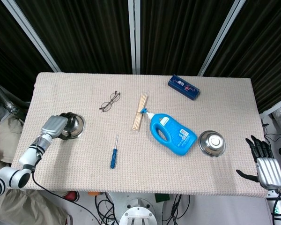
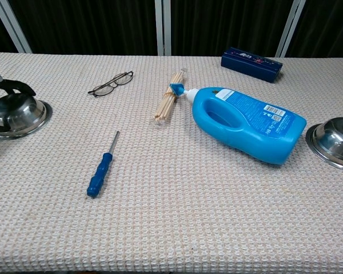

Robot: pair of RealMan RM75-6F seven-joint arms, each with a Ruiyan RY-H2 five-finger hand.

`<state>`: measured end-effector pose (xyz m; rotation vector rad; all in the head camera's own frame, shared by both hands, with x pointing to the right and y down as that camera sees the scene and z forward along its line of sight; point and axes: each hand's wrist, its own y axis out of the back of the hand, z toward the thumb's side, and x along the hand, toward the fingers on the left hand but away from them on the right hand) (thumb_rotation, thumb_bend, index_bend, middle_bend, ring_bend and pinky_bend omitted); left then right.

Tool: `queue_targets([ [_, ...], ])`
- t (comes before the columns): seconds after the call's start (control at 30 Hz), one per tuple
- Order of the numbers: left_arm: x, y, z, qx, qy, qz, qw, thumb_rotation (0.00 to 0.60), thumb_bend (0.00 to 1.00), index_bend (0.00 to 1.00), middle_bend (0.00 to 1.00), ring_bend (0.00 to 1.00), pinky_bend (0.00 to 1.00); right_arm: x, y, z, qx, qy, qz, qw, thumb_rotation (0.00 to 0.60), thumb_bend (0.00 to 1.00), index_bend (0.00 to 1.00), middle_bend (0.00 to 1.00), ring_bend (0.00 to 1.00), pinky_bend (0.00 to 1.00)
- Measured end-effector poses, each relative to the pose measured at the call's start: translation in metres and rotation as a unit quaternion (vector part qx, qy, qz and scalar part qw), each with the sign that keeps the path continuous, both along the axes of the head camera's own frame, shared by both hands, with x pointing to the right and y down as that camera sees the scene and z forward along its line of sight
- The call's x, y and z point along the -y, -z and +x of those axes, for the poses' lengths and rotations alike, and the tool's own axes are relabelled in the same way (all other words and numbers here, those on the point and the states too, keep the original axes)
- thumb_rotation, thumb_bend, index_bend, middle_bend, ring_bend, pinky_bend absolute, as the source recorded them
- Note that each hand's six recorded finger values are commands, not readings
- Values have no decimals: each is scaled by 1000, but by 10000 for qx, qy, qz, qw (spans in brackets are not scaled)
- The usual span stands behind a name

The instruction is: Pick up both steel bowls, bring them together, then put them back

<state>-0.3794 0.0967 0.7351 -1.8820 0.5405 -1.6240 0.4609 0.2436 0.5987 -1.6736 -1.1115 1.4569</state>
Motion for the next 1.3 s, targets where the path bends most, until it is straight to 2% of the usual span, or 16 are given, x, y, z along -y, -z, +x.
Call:
queue_targets([
  [0.23, 7, 20, 5, -241, 80, 368, 9990, 600, 307, 433, 386, 301, 500, 2, -1, 0, -23, 12, -25, 10000, 600, 139, 0, 0, 0, 0],
  [0.33, 12, 40, 8, -550, 219, 684, 9959, 600, 305, 433, 387, 302, 502, 7, -4, 0, -64, 47, -68, 9999, 600, 139, 0, 0, 0, 0],
  [0.43, 19, 66, 10, -1013, 456, 1113, 9876, 600, 302, 444, 399, 314, 510, 14, -10, -2, -140, 109, -175, 9997, 600, 139, 0, 0, 0, 0],
  [0.53, 23, 95, 12, -1653, 768, 1618, 9698, 600, 292, 470, 421, 335, 522, 25, -20, -7, -217, 234, -355, 9989, 600, 138, 0, 0, 0, 0],
  [0.63, 22, 127, 15, -2457, 1094, 2088, 9403, 600, 288, 484, 433, 347, 523, 39, -32, -15, -291, 413, -598, 9969, 600, 139, 0, 0, 0, 0],
  [0.67, 20, 139, 16, -2801, 1213, 2223, 9260, 600, 287, 487, 435, 349, 525, 44, -35, -18, -323, 476, -671, 9961, 600, 139, 0, 0, 0, 0],
  [0.73, 16, 153, 19, -3292, 1365, 2327, 9049, 600, 288, 491, 439, 352, 529, 55, -43, -26, -430, 621, -832, 9937, 600, 139, 0, 0, 0, 0],
  [0.77, 12, 161, 21, -3594, 1448, 2343, 8916, 600, 287, 491, 439, 352, 530, 60, -46, -29, -485, 678, -893, 9925, 600, 141, 0, 0, 0, 0],
  [0.87, 1, 177, 26, -4198, 1569, 2290, 8641, 600, 288, 491, 440, 352, 530, 73, -57, -36, -688, 809, -1149, 9877, 600, 152, 0, 0, 0, 0],
  [0.9, -2, 180, 27, -4308, 1576, 2276, 8589, 600, 288, 491, 439, 352, 530, 77, -60, -38, -748, 835, -1238, 9860, 600, 156, 0, 0, 0, 0],
  [0.97, -8, 185, 26, -4408, 1579, 2281, 8537, 600, 288, 491, 439, 352, 530, 84, -67, -42, -870, 898, -1453, 9815, 600, 170, 0, 0, 0, 0],
  [1.1, -11, 186, 23, -4454, 1625, 2233, 8517, 600, 288, 490, 439, 352, 529, 94, -78, -49, -1018, 961, -1804, 9736, 600, 176, 0, 4, 0, 0],
  [1.3, -11, 184, 21, -4450, 1644, 2167, 8532, 600, 288, 491, 439, 352, 528, 102, -95, -62, -998, 977, -2232, 9647, 600, 182, 0, 50, 0, 0],
])
